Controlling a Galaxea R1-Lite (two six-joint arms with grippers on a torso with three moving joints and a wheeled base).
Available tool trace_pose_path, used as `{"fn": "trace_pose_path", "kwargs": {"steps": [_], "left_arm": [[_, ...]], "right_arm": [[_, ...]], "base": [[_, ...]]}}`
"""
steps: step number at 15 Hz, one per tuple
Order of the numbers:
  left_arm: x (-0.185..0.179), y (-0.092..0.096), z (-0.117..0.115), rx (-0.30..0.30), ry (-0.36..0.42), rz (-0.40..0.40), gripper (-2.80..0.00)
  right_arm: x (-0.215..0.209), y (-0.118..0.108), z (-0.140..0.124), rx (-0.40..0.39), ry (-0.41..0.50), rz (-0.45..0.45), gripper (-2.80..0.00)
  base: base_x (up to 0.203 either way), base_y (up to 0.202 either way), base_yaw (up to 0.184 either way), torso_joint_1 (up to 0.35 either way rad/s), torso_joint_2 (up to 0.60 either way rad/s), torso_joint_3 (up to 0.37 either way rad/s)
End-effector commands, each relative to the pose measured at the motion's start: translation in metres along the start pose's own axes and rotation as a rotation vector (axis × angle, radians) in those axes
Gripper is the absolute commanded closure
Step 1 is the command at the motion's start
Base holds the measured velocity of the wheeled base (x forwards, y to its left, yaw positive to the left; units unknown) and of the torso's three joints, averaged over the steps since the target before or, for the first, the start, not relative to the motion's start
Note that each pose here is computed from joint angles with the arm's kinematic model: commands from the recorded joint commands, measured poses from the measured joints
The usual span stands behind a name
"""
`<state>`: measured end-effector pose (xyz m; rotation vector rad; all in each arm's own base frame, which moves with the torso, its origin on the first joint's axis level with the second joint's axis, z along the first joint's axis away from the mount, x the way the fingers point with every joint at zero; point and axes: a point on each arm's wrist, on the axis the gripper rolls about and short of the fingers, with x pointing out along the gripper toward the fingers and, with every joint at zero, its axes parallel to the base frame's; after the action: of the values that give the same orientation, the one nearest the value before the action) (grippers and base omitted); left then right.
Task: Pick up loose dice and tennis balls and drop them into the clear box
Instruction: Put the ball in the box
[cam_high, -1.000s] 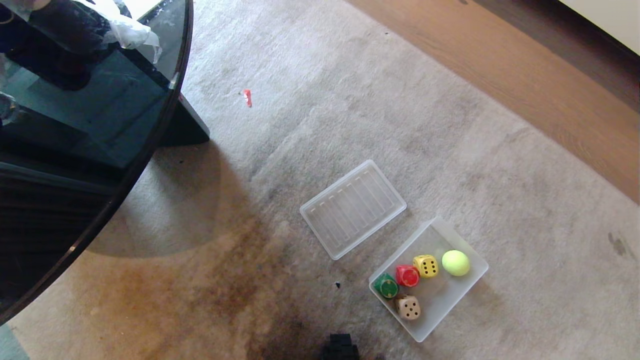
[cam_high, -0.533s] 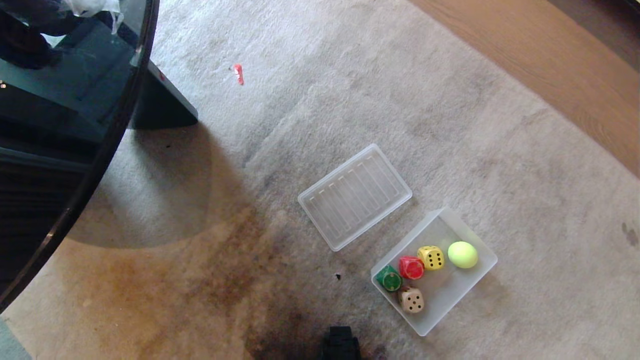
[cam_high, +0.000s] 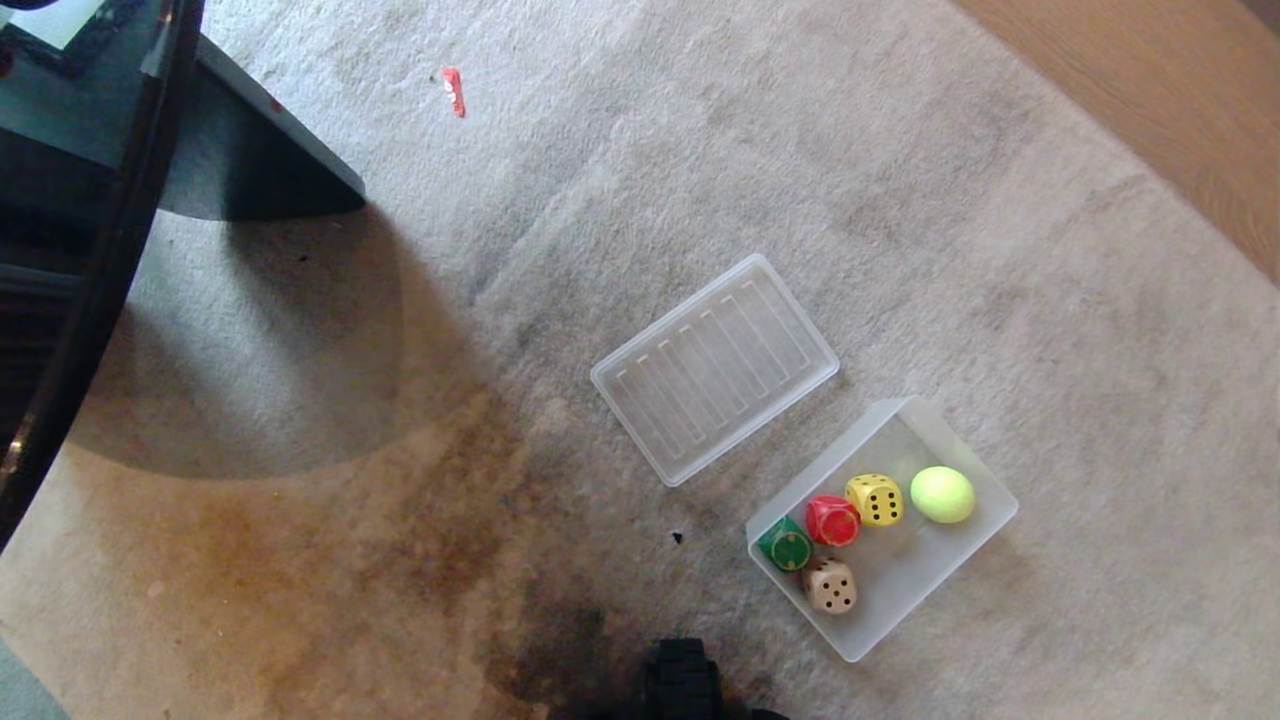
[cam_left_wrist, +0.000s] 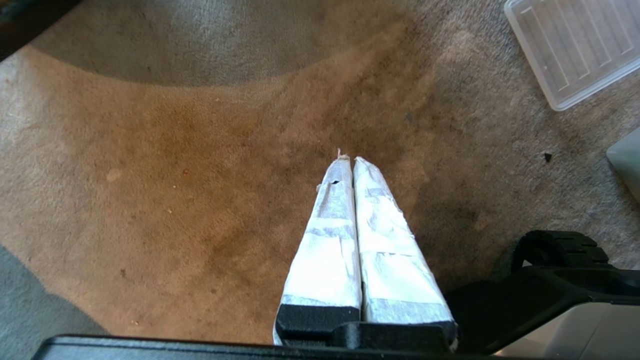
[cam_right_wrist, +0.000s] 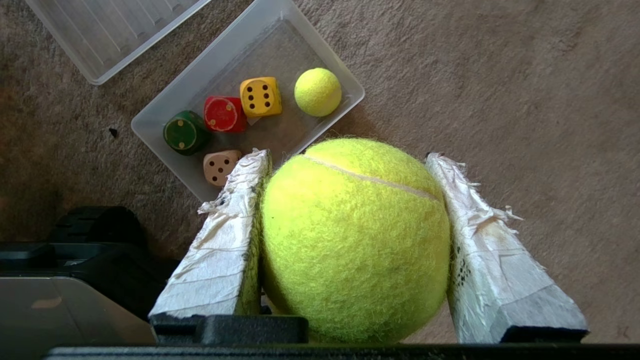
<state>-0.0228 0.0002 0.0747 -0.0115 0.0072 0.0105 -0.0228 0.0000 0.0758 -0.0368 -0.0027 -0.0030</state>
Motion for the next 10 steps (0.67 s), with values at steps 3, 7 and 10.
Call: {"fn": "trace_pose_path", "kwargs": {"steps": [3,7,10], "left_arm": [[0.0001,0.0,-0.0005,-0.001,0.002,0.0,0.0],[0.0001,0.0,-0.0005,-0.001,0.002,0.0,0.0],[0.0001,0.0,-0.0005,-0.001,0.002,0.0,0.0]], "right_arm": [[0.0001,0.0,-0.0009,0.002,0.001,0.0,0.0],[0.0001,0.0,-0.0009,0.002,0.001,0.0,0.0],[0.0001,0.0,-0.0009,0.002,0.001,0.0,0.0]], "base": [[0.0,0.0,0.0,0.001,0.0,-0.028],[-0.106,0.0,0.001,0.002,0.0,-0.002],[-0.171,0.0,0.0,0.002,0.0,0.001]]}}
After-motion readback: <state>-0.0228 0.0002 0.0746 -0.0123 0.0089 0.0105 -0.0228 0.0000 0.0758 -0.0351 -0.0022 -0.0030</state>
